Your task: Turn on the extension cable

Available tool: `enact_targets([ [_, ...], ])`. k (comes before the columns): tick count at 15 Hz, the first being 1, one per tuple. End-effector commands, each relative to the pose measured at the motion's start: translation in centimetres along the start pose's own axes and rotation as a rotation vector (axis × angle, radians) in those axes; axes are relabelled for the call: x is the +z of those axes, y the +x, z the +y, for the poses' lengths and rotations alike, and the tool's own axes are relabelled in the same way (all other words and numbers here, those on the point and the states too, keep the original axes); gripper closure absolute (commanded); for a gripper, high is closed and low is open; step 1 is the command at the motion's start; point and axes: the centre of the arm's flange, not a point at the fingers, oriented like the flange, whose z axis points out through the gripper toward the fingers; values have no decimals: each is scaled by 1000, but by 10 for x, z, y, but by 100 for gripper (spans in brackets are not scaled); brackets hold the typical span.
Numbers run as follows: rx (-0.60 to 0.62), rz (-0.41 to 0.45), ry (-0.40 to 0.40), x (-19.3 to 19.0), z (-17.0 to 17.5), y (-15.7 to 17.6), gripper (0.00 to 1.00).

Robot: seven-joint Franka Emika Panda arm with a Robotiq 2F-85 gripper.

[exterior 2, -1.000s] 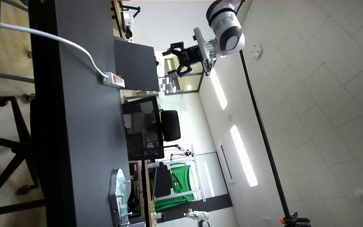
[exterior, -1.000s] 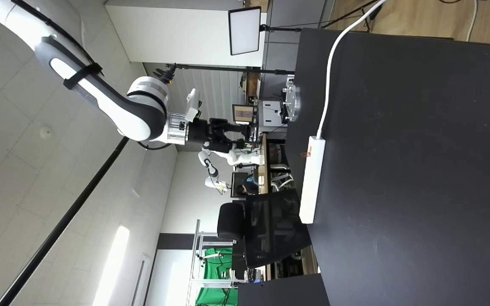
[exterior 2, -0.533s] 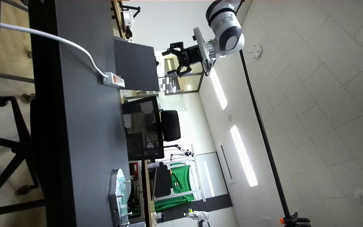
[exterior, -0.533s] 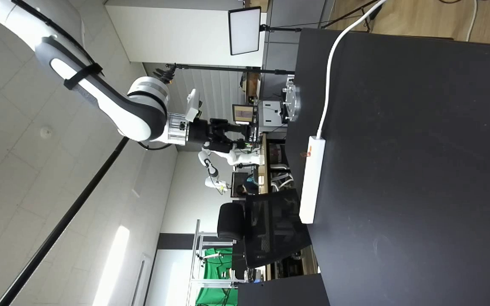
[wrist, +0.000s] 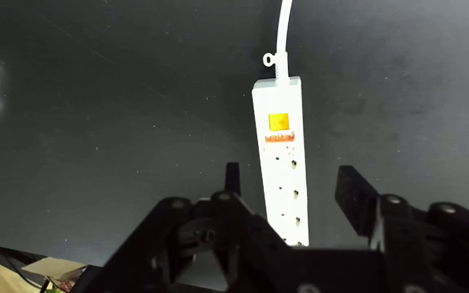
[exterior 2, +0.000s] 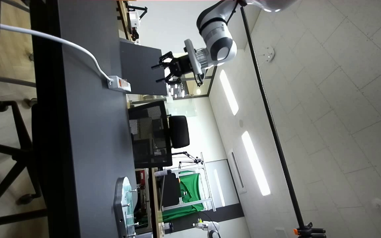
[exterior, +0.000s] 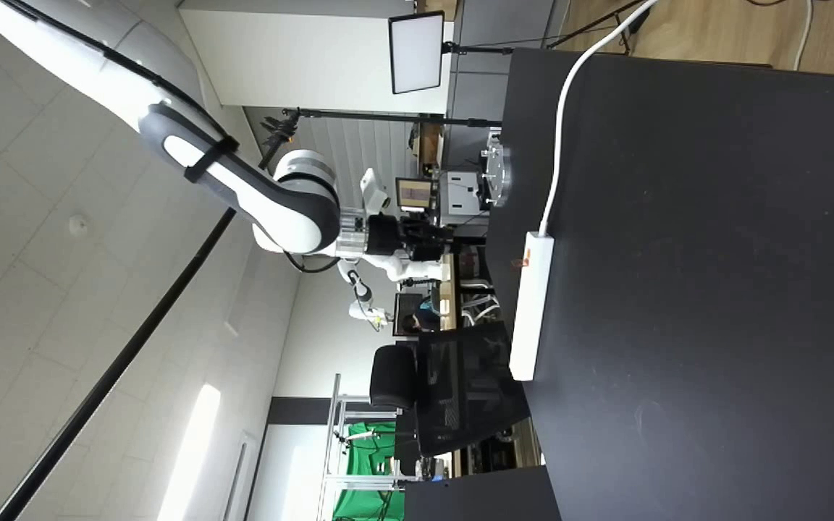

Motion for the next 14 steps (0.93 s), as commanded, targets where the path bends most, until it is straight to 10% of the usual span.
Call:
enact_targets([
  [1,-23,-12,-28,41,10,22,68],
  [6,-40,-78,-40,83,8,25,98],
  [14,-86,-130,-99,106,3,25,100],
])
